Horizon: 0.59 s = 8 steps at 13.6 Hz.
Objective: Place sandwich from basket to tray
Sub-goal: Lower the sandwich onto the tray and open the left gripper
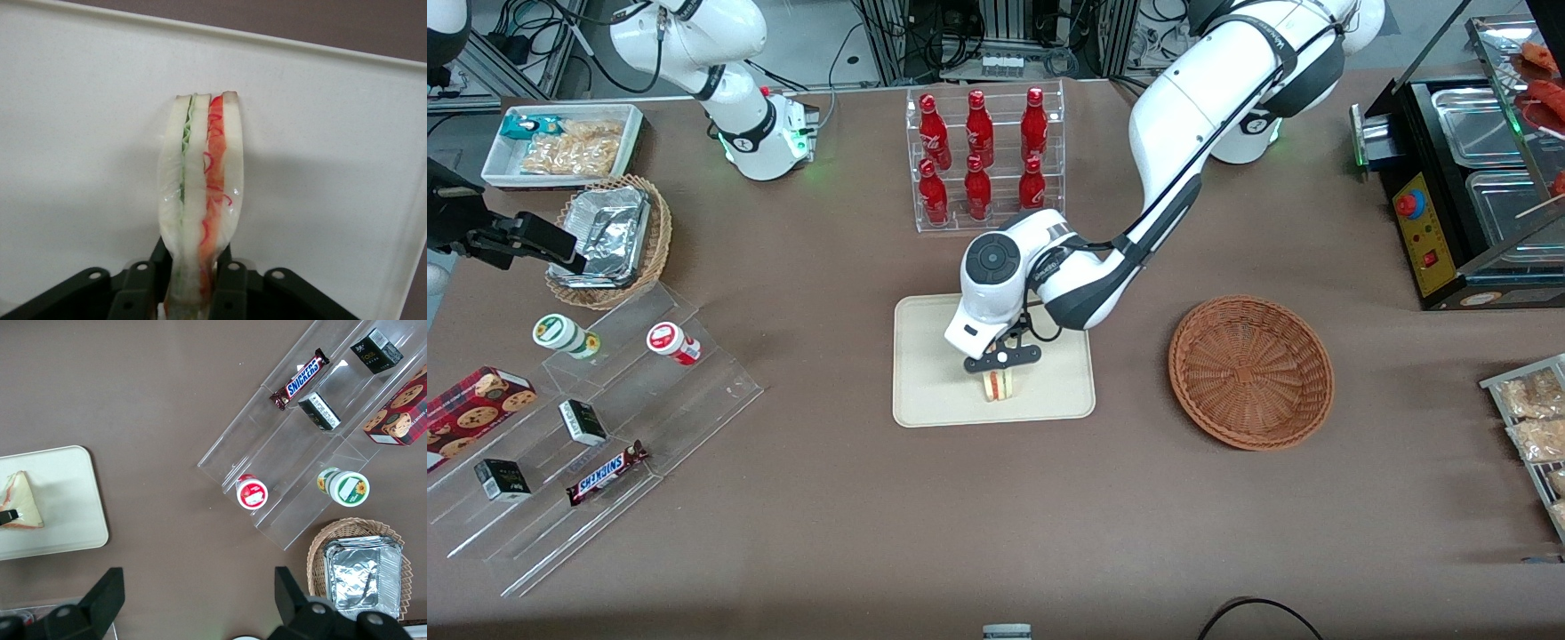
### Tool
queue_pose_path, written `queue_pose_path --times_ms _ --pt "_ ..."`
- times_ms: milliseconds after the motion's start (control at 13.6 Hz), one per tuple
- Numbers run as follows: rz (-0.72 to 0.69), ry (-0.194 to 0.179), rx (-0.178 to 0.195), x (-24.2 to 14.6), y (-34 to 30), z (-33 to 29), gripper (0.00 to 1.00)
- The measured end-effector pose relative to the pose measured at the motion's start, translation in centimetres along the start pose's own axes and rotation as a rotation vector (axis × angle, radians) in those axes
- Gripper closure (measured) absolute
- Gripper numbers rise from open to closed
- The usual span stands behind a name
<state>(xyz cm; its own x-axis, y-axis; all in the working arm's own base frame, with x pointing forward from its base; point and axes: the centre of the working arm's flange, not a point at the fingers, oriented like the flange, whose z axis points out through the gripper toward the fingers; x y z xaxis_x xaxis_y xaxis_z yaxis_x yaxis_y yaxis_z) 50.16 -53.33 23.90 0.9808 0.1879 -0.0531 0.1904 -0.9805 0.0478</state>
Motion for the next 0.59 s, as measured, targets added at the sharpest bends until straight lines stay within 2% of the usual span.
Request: queue_pose_path --times_ms 73,294,440,587 --pt "-0.002 0.004 -0.008 0.1 0.2 -0.4 0.51" --pt "-0.005 0.034 -0.041 0.6 0.8 -3.3 0.22" --pt "-0.012 0.052 -0.040 0.6 0.8 -6.4 0.01" --pt "-0.017 0.061 -0.009 0.2 0.3 -9.5 0.00"
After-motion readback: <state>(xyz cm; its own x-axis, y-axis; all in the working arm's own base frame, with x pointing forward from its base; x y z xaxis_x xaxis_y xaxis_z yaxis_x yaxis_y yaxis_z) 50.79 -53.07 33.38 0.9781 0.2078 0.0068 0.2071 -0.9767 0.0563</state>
